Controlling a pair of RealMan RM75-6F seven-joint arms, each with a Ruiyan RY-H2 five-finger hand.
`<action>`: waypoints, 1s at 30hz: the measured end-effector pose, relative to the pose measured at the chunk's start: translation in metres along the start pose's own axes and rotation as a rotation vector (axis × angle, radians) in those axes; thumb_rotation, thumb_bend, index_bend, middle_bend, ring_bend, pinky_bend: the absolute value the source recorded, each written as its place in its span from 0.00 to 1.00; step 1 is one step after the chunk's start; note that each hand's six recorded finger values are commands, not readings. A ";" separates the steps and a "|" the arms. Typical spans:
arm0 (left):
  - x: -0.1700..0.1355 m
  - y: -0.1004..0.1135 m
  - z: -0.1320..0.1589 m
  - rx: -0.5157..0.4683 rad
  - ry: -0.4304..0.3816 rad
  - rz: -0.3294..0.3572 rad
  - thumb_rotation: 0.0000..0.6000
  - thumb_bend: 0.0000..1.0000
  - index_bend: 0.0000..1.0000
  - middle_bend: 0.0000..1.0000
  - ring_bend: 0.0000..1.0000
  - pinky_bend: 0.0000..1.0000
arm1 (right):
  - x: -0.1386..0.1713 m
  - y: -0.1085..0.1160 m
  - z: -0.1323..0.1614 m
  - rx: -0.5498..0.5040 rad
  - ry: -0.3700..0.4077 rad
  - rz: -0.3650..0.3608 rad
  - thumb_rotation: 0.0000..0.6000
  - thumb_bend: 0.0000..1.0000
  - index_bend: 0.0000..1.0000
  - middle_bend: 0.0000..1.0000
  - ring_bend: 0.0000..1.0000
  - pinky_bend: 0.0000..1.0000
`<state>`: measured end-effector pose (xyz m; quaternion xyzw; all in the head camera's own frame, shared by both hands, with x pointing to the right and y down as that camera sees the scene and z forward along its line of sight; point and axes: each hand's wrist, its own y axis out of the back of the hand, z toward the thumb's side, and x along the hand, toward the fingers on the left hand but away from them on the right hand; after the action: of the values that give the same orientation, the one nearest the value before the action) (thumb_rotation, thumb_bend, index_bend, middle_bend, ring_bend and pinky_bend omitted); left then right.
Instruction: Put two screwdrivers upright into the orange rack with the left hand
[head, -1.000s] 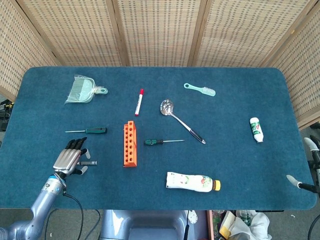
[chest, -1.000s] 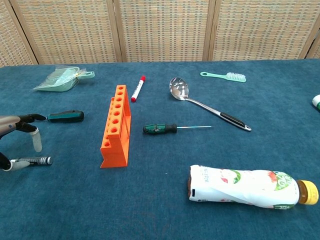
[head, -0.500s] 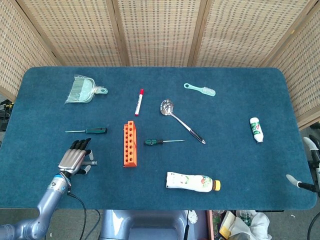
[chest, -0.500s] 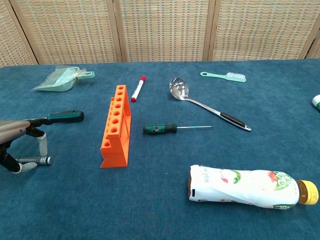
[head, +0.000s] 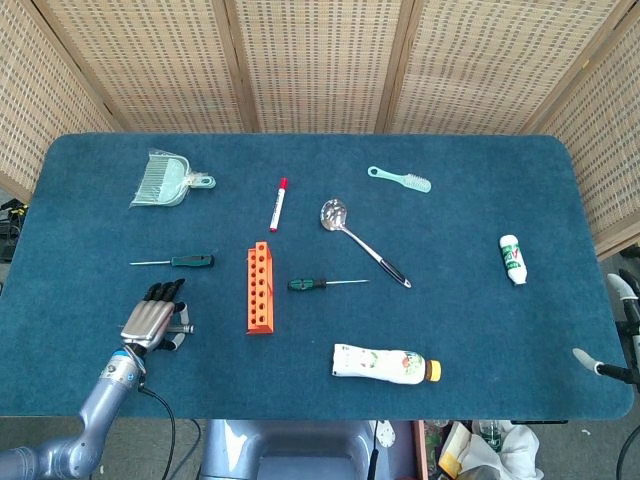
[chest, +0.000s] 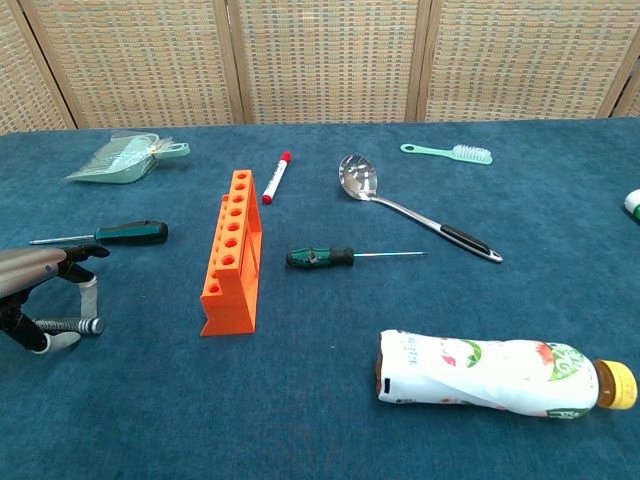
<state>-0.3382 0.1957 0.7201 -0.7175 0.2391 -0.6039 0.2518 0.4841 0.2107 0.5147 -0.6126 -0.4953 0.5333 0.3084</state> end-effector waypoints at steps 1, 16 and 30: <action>-0.001 0.002 0.000 -0.006 -0.001 0.003 1.00 0.38 0.57 0.00 0.00 0.00 | 0.000 0.000 0.000 0.000 0.001 0.001 1.00 0.00 0.00 0.00 0.00 0.00; -0.026 0.060 0.019 -0.255 -0.145 0.115 1.00 0.40 0.59 0.00 0.00 0.00 | 0.000 -0.002 0.003 0.002 0.007 0.005 1.00 0.00 0.00 0.00 0.00 0.00; -0.074 0.166 0.069 -0.966 -0.625 0.179 1.00 0.39 0.59 0.00 0.00 0.00 | 0.000 -0.004 0.005 0.005 0.012 0.006 1.00 0.00 0.00 0.00 0.00 0.00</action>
<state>-0.2883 0.1221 0.5473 -0.8722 0.4613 -0.1623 0.0046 0.4783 0.2117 0.5169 -0.6164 -0.4904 0.5317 0.3113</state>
